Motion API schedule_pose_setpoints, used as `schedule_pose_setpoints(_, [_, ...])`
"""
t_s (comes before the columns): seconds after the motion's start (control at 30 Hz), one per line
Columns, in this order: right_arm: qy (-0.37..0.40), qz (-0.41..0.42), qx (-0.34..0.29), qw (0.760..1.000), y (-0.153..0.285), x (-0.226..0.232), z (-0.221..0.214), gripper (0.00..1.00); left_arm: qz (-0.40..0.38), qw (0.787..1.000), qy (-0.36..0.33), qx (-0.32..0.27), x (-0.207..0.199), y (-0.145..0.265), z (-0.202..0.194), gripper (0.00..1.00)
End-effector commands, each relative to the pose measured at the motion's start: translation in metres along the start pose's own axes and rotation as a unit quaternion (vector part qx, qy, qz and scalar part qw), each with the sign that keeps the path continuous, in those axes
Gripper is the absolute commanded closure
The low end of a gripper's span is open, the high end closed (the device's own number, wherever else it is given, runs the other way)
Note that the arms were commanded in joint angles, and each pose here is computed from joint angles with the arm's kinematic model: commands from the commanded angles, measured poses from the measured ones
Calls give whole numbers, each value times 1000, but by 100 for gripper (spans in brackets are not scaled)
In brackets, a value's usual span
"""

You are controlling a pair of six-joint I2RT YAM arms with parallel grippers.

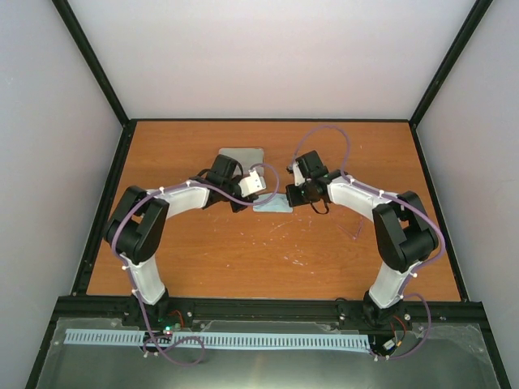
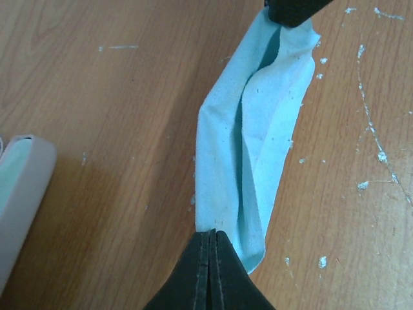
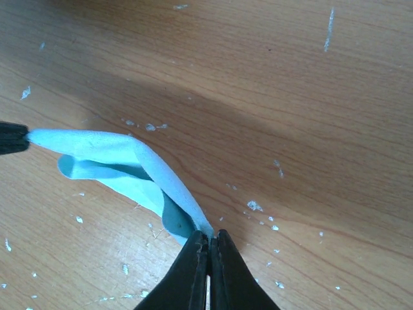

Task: Organize the sunglasses
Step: Pick up the glasses cleaning cloth from the center of the board.

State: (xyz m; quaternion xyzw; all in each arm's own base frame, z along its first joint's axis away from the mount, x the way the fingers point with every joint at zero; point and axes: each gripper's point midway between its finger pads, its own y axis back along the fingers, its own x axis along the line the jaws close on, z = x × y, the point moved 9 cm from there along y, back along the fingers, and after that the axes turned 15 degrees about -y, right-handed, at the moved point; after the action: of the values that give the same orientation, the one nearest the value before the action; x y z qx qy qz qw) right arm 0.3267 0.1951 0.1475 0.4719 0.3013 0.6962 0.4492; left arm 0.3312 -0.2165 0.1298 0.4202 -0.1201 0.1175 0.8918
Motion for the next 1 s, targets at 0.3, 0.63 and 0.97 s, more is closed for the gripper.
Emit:
schedule_pose_setpoints(0.3, [0,-4,-37,999,3,2,5,97,44,999,-5,-13,9,11,13,100])
schedule_pose_setpoints(0.63, [9,18,-68,997,4,10,18,97,96,995,2,-7,15,18,13,100])
schedule_pose_setpoints(0.97, [14,35,-68,997,0,17,28,97,123,992,7,-4,22,25,13,100])
